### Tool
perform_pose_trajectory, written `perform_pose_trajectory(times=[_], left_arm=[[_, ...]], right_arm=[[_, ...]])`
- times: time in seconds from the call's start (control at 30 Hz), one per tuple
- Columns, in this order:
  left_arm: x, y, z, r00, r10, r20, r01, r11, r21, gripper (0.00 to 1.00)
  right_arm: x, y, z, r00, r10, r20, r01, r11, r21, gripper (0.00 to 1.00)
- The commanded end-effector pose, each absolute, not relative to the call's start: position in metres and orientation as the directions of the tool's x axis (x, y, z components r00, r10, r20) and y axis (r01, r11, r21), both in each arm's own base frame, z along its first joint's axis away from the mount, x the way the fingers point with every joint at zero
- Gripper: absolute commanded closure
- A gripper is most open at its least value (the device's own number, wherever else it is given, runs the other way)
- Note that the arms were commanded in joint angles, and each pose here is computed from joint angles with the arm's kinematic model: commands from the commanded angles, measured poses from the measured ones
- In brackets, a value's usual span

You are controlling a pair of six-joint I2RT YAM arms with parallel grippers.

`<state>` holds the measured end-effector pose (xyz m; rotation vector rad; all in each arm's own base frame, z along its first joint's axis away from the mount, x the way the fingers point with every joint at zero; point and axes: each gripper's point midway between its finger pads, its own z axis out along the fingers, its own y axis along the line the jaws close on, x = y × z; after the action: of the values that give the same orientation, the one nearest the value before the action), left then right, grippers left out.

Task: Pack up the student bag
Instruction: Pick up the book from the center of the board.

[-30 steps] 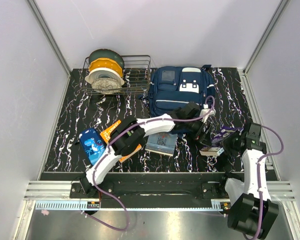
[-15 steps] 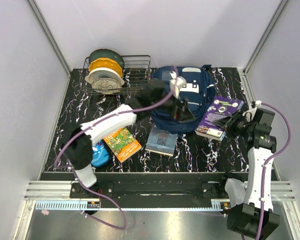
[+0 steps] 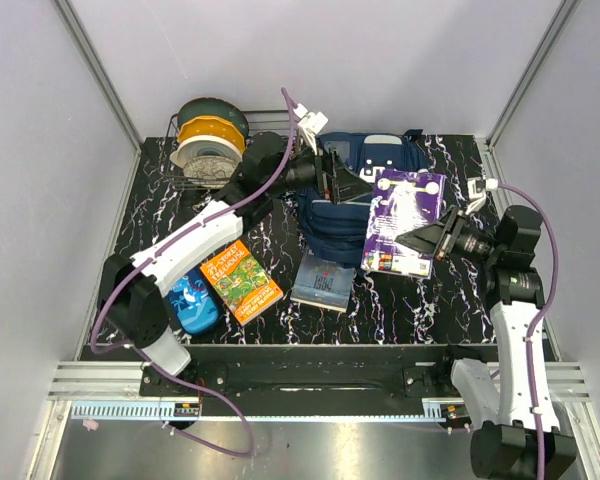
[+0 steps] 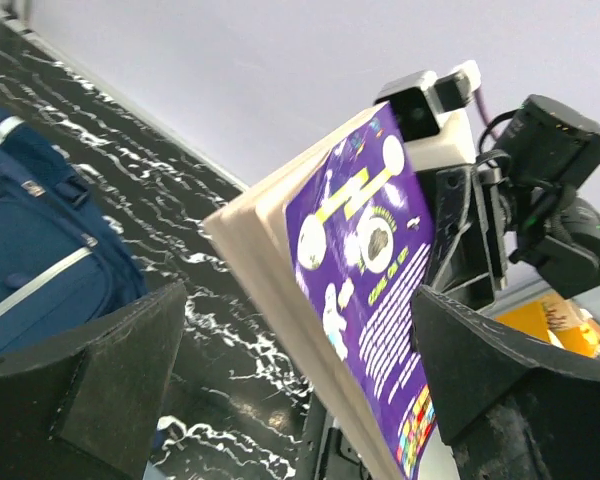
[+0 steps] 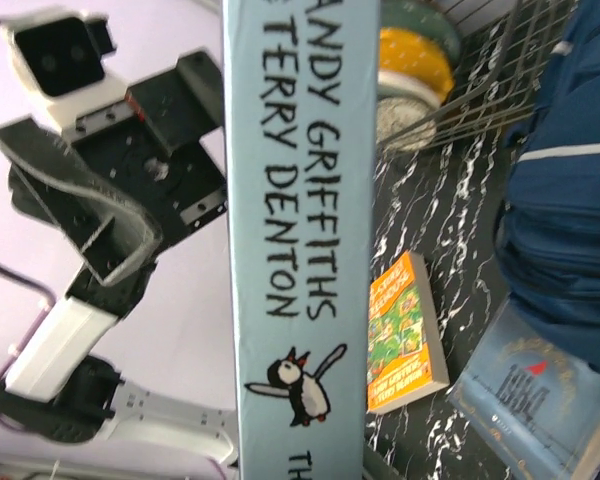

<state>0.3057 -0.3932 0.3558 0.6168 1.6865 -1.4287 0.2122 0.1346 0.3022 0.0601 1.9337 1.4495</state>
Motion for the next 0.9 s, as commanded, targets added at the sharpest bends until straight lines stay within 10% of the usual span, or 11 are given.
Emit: perform_pose_trajectory(times=[0.0,0.43,0.53,0.57,0.87], left_arm=[[0.293,-0.406,0.395,-0.54,-0.192,-0.82,0.829,0.049,-0.557,0.01],[0.286,-0.416,0.377,-0.591,-0.13,-0.797,0.806,-0.035,-0.592,0.03],[0.279,-0.416,0.384,-0.586,-0.114,-0.802,0.81,-0.092,-0.579,0.68],[0.279,-0.416,0.385,-0.583,-0.115,-0.804,0.812,-0.094,-0.576,0.99],[0.326,-0.375,0.399,-0.509,-0.326,-0.796,0.793,0.181,-0.581,1.0]], right_arm=[[0.202,0.155,0.326,-0.721,0.348,-0.599,-0.51,0.319,0.799,1.0],[0.191,0.191,0.326,-0.762,0.247,-0.598,-0.569,0.184,0.801,1.0],[0.198,0.192,0.319,-0.776,0.254,-0.578,-0.544,0.194,0.816,1.0],[0.202,0.191,0.315,-0.781,0.268,-0.565,-0.525,0.209,0.825,0.95],[0.242,0.179,0.285,-0.755,0.453,-0.475,-0.351,0.332,0.875,0.21]])
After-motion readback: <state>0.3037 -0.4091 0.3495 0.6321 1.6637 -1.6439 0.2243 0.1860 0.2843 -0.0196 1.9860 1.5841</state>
